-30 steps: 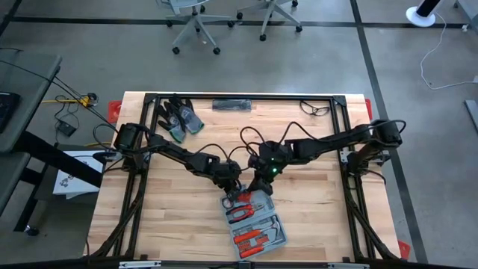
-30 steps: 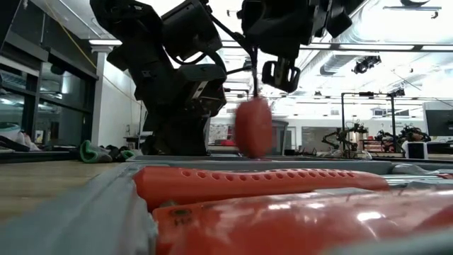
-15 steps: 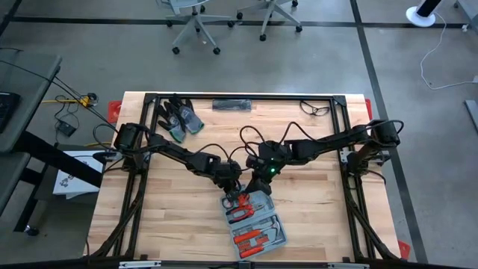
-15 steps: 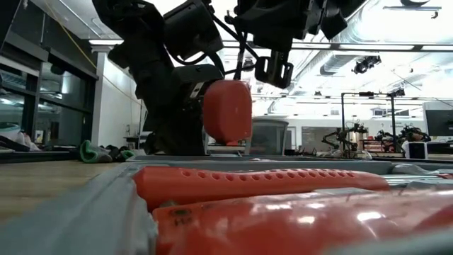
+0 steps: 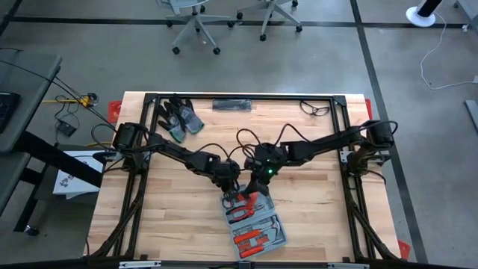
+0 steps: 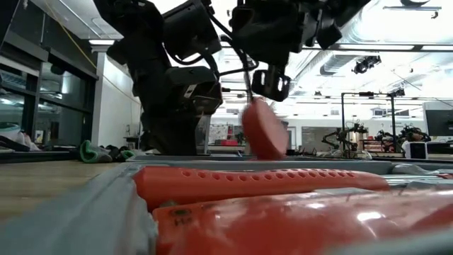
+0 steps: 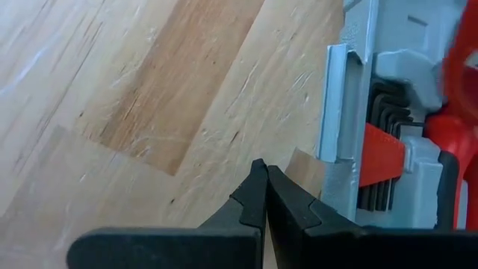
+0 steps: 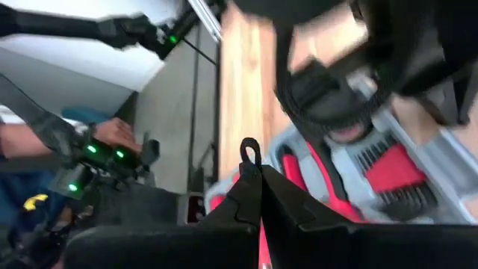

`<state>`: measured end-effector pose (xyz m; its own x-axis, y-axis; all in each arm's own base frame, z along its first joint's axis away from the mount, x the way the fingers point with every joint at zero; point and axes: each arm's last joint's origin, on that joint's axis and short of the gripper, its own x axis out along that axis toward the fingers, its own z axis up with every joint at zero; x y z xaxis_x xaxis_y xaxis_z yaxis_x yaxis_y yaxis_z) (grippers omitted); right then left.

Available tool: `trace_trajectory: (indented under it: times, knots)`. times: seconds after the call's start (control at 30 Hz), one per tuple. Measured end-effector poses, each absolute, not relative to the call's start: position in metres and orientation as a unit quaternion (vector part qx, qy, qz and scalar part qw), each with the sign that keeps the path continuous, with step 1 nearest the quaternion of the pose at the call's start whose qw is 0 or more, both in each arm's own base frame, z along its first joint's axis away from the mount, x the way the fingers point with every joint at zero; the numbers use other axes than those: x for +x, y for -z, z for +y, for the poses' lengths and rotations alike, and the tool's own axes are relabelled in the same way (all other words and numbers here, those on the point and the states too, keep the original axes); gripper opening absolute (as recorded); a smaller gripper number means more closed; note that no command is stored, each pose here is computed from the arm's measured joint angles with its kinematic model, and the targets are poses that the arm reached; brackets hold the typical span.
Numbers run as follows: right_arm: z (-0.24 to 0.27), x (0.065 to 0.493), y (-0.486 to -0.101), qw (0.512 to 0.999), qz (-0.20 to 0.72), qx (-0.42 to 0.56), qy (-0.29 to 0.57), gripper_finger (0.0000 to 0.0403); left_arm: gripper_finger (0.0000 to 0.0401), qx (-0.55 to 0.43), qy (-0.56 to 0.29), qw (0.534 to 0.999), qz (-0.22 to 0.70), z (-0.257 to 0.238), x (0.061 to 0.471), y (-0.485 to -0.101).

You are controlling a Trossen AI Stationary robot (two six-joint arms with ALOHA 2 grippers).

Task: Prefit tool cases
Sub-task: Put the tape measure into the gray prefit tool case

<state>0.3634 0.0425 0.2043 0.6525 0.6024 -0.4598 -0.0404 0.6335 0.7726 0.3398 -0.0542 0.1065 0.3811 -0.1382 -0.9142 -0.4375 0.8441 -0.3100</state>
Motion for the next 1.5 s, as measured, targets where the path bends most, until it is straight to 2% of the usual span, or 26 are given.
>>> trace_trajectory:
  times: [0.33, 1.0, 1.27, 1.5]
  knots:
    - [0.030, 0.366, -0.207, 0.828, 0.352, 0.394, -0.188, 0.0000, 0.0000, -0.320, -0.159, 0.762, 0.540, -0.076, 0.334, -0.107]
    - [0.050, 0.347, -0.185, 0.800, 0.463, 0.340, -0.175, 0.0000, 0.0000, -0.309, -0.154, 0.766, 0.542, -0.094, 0.329, -0.107]
    - [0.050, 0.334, -0.174, 0.784, 0.525, 0.308, -0.125, 0.0000, 0.0000, -0.309, -0.153, 0.767, 0.541, -0.094, 0.329, -0.107]
    - [0.047, 0.327, -0.189, 0.798, 0.515, 0.293, -0.110, 0.0000, 0.0000, -0.308, -0.154, 0.768, 0.540, -0.094, 0.329, -0.107]
